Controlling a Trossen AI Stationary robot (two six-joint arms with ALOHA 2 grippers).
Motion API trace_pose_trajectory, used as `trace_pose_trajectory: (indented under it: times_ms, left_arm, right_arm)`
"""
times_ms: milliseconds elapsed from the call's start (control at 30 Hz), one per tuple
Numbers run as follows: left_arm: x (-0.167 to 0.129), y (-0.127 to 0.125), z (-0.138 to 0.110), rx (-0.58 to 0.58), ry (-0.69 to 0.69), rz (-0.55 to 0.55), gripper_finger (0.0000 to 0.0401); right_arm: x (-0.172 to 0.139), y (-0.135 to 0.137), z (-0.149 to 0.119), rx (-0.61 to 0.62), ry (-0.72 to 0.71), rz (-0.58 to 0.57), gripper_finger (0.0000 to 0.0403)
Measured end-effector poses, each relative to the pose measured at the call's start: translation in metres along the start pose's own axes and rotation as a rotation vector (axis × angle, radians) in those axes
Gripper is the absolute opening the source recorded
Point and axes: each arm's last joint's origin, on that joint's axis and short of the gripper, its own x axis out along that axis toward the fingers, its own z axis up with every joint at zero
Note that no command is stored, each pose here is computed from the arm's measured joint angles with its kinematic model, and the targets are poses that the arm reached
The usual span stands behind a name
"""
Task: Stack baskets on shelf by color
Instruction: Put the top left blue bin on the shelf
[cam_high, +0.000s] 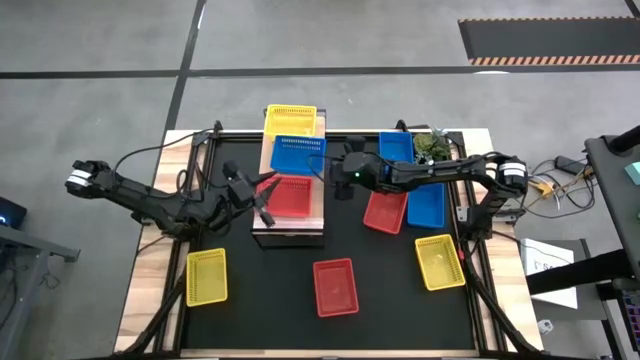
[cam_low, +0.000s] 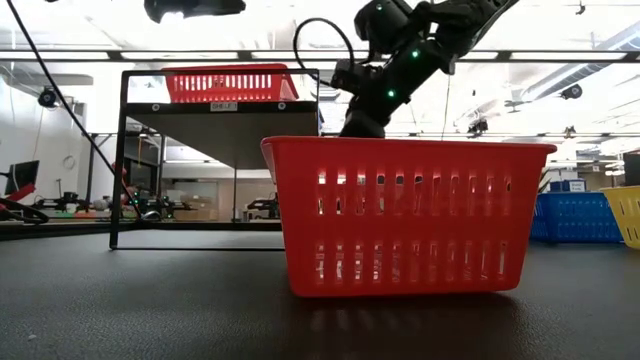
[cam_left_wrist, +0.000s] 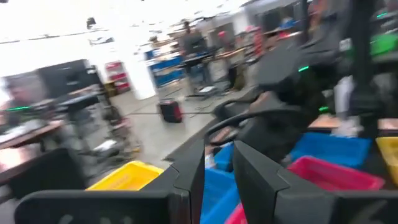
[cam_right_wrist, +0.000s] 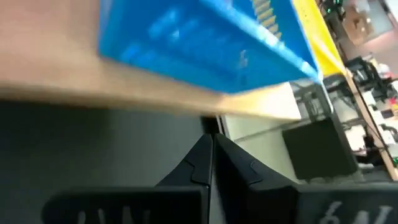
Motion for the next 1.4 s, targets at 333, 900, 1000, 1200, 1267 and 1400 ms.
trace_pose_trajectory:
  times_ms: [333,900,1000,1200,1267,1400]
  left_arm:
    - [-0.003,0.011,-0.005,0.027,0.117,0.352,0.0067]
    - [-0.003,0.01,0.002,-0.027,0.067,0.228,0.0043]
    - [-0.009,0.027,0.015,-0.031,0.062,0.246,0.001]
    - [-0.016,0.049,0.007,-0.117,0.068,0.192,0.0001]
    - [-0.016,0.053,0.001,-0.159,0.092,0.14,0.0]
    - [-0.011,0.06,-0.009,-0.215,0.152,0.103,0.0]
  right_arm:
    - [0.008,-0.003,0.024,0.007,-0.159,0.13,0.0009]
    - [-0.081,-0.022,-0.012,0.11,-0.123,0.221,0.0009]
    - [-0.103,-0.021,-0.02,0.176,-0.199,0.274,0.0009]
    - [-0.129,-0.009,-0.034,0.201,-0.254,0.319,0.0009]
    - [-0.134,-0.005,-0.036,0.196,-0.278,0.331,0.0009]
    - [-0.139,0.002,-0.038,0.177,-0.285,0.356,0.0009]
